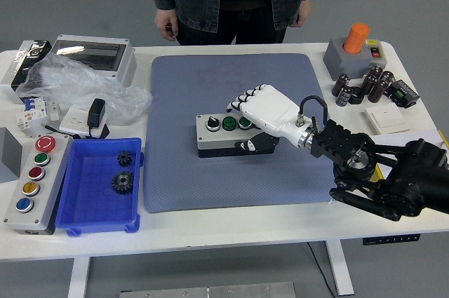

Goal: Pick up the button,place it on the desk,press the button,press the button

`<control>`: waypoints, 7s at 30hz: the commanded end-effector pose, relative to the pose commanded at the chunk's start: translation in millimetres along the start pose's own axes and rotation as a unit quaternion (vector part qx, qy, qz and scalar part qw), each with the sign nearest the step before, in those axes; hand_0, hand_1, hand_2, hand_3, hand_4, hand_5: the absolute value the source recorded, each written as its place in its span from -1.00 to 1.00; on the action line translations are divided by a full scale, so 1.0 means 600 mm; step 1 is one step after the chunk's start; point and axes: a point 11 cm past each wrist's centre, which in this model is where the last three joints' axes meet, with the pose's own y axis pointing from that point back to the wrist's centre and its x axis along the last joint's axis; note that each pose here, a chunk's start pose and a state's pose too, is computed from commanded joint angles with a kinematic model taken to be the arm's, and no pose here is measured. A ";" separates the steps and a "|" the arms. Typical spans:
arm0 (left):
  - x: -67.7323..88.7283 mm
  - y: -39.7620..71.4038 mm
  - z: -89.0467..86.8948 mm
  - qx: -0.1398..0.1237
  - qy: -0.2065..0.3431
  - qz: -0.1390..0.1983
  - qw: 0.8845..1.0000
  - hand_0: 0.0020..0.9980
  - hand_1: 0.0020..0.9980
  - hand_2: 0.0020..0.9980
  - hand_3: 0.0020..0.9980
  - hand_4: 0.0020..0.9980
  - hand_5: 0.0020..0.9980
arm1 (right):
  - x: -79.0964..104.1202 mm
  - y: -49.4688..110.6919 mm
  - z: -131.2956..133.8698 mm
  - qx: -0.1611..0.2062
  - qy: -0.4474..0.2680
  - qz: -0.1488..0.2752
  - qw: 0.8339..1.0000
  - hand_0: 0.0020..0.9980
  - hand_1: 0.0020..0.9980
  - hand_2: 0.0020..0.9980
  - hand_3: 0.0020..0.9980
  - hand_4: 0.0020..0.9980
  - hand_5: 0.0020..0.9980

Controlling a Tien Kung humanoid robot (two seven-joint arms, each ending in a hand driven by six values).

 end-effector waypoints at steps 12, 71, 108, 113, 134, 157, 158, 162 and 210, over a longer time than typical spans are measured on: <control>-0.002 0.000 0.000 0.000 0.000 -0.001 1.000 0.33 0.39 0.24 0.28 0.23 -0.18 | 0.010 0.005 0.008 -0.019 -0.032 0.004 0.999 0.33 0.50 0.66 0.72 0.36 -0.73; -0.002 0.000 -0.014 0.006 0.001 0.000 1.000 0.33 0.39 0.24 0.28 0.22 -0.18 | 0.032 0.096 0.044 -0.127 -0.151 -0.071 0.978 0.31 0.37 0.40 0.51 0.45 -0.14; -0.001 0.000 -0.016 0.005 0.001 0.002 1.000 0.33 0.39 0.24 0.28 0.22 -0.18 | 0.034 0.094 0.033 -0.120 -0.126 -0.082 0.981 0.08 -0.06 -0.29 0.56 -0.04 -0.66; -0.002 0.000 -0.015 0.004 0.000 0.002 1.000 0.33 0.39 0.24 0.28 0.22 -0.18 | 0.029 0.092 0.026 -0.114 -0.122 -0.089 0.982 0.07 -0.07 -0.36 0.55 -0.06 -0.64; -0.001 0.000 -0.009 -0.002 0.003 0.004 1.000 0.33 0.39 0.24 0.28 0.22 -0.17 | 0.003 0.092 0.013 -0.106 -0.122 -0.114 0.980 0.02 -0.16 -0.45 0.53 -0.14 -0.60; -0.001 0.000 -0.012 0.000 0.004 0.004 1.000 0.33 0.39 0.24 0.28 0.21 -0.17 | 0.092 0.115 0.071 -0.145 -0.204 -0.024 0.968 0.00 -0.18 -0.49 0.47 -0.20 -0.62; -0.001 0.000 -0.013 0.000 0.004 0.004 1.000 0.33 0.39 0.24 0.28 0.21 -0.17 | 0.093 0.118 0.074 -0.148 -0.216 -0.021 0.965 0.00 -0.18 -0.49 0.47 -0.20 -0.62; -0.002 -0.001 -0.017 0.002 0.004 0.003 1.000 0.33 0.39 0.24 0.28 0.21 -0.16 | 0.099 0.132 0.093 -0.159 -0.267 0.000 0.950 -0.01 -0.17 -0.28 0.58 0.29 -0.33; 0.009 -0.001 -0.041 0.017 0.015 0.009 1.000 0.33 0.39 0.24 0.29 0.24 -0.18 | 0.121 0.255 0.260 -0.323 -0.347 0.183 0.861 0.81 0.80 0.90 1.00 1.00 0.37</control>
